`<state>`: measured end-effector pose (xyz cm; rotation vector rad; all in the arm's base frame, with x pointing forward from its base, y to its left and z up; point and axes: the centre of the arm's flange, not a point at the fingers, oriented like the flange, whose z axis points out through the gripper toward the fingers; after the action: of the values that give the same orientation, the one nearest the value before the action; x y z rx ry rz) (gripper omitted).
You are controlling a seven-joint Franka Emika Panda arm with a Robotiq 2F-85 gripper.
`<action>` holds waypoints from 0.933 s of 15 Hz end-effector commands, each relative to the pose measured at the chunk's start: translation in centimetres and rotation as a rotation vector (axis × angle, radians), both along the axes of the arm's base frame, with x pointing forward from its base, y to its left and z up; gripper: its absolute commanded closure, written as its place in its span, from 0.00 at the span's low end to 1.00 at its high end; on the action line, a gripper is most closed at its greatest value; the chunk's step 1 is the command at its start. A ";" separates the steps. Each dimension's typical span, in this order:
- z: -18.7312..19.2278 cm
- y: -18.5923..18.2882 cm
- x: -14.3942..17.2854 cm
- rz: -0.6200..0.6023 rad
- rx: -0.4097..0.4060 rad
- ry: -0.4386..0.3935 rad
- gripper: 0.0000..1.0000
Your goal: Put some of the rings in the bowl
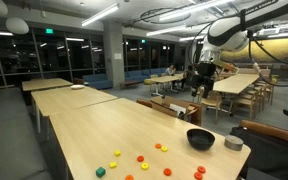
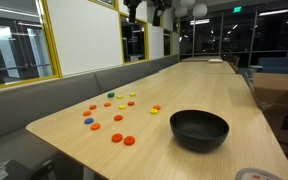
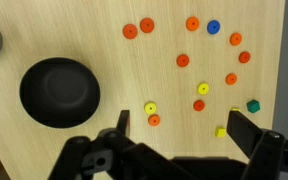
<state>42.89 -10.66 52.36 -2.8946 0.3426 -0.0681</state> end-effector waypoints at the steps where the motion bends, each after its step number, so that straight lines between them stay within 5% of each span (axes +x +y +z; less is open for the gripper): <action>1: 0.2 0.0 0.0 0.000 -0.001 -0.004 0.00; 7: 0.4 0.4 0.1 -0.014 -0.027 -0.023 0.00; 14: -6.1 8.3 4.3 -0.049 -0.132 -0.036 0.00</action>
<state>44.93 -5.69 48.78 -2.9656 0.3698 -0.1197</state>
